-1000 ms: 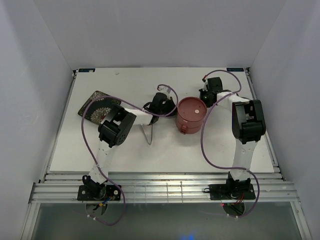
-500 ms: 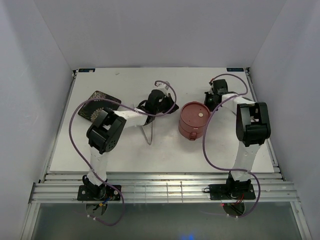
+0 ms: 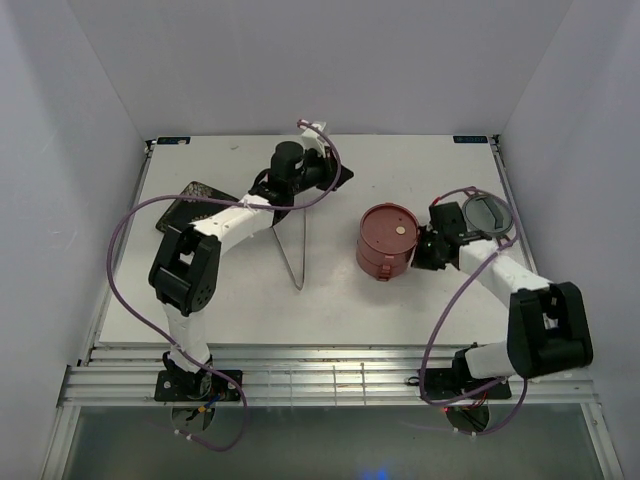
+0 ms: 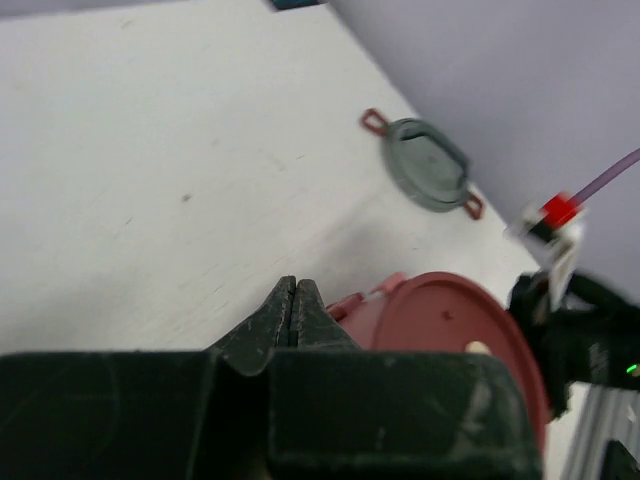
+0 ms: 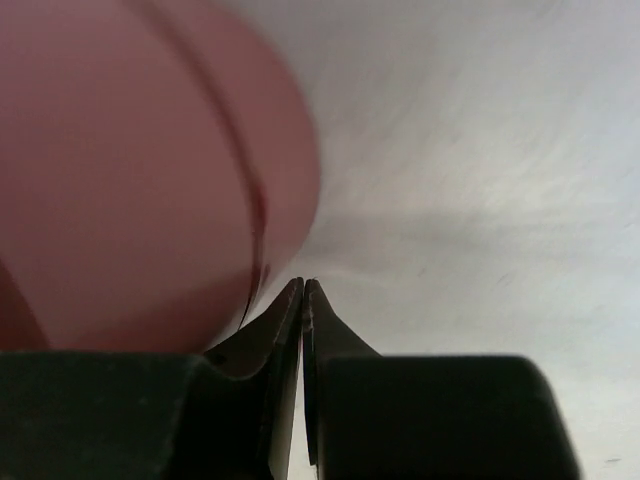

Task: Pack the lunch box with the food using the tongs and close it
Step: Close the fastener on the packing box.

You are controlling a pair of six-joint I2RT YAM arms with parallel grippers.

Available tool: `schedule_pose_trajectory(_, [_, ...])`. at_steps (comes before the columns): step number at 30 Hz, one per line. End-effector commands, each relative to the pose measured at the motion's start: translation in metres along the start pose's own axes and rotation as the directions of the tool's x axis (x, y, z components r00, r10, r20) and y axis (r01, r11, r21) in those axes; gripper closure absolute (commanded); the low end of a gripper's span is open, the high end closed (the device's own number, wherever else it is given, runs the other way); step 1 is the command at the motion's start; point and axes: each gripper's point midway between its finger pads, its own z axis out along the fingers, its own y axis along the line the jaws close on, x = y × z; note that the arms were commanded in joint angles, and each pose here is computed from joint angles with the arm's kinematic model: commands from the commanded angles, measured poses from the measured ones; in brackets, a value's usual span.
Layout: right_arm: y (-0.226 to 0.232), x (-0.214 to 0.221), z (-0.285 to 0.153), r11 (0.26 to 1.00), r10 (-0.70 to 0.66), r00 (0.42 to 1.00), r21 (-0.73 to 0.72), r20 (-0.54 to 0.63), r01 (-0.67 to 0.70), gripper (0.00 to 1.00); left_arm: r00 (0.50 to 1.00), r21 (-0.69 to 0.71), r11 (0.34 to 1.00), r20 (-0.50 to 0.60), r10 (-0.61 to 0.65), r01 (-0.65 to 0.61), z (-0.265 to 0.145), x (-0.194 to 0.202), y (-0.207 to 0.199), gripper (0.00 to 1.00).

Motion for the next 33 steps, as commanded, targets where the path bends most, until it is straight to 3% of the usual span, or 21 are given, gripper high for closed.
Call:
schedule_pose_trajectory(1, [0.01, 0.028, -0.015, 0.999, 0.033, 0.999, 0.001, 0.04, -0.033, 0.92, 0.994, 0.255, 0.961, 0.055, 0.095, -0.106, -0.017, -0.047, -0.071, 1.0])
schedule_pose_trajectory(4, [0.002, 0.036, -0.023, 0.998, 0.039, 0.995, 0.036, 0.09, -0.042, 0.92, 0.993, 0.276, 0.954, 0.053, 0.107, -0.118, -0.018, -0.041, -0.084, 1.0])
schedule_pose_trajectory(9, [0.017, 0.007, -0.021, 1.0, 0.015, 0.98, -0.029, 0.199, -0.009, 0.92, 0.992, 0.361, 0.925, 0.016, 0.124, -0.121, -0.013, -0.013, -0.109, 1.0])
schedule_pose_trajectory(14, [0.037, -0.012, -0.004, 0.996, -0.016, 0.981, -0.083, 0.192, 0.032, 0.92, 0.992, 0.4, 0.911, -0.033, 0.123, -0.1, -0.007, 0.022, -0.118, 1.0])
schedule_pose_trajectory(22, [0.065, -0.05, 0.027, 0.983, -0.057, 0.984, -0.162, 0.17, 0.085, 0.92, 0.989, 0.348, 0.933, -0.085, 0.125, -0.088, 0.008, 0.056, -0.093, 1.0])
schedule_pose_trajectory(28, [0.046, -0.075, 0.038, 0.985, -0.075, 0.985, -0.143, 0.158, 0.098, 0.92, 0.985, 0.297, 0.952, -0.126, 0.117, -0.075, 0.023, 0.081, -0.071, 1.0])
schedule_pose_trajectory(33, [0.044, -0.038, 0.022, 0.984, -0.109, 0.99, -0.13, 0.084, 0.12, 0.92, 0.978, 0.215, 0.976, -0.195, 0.072, -0.029, 0.033, 0.115, -0.044, 1.0])
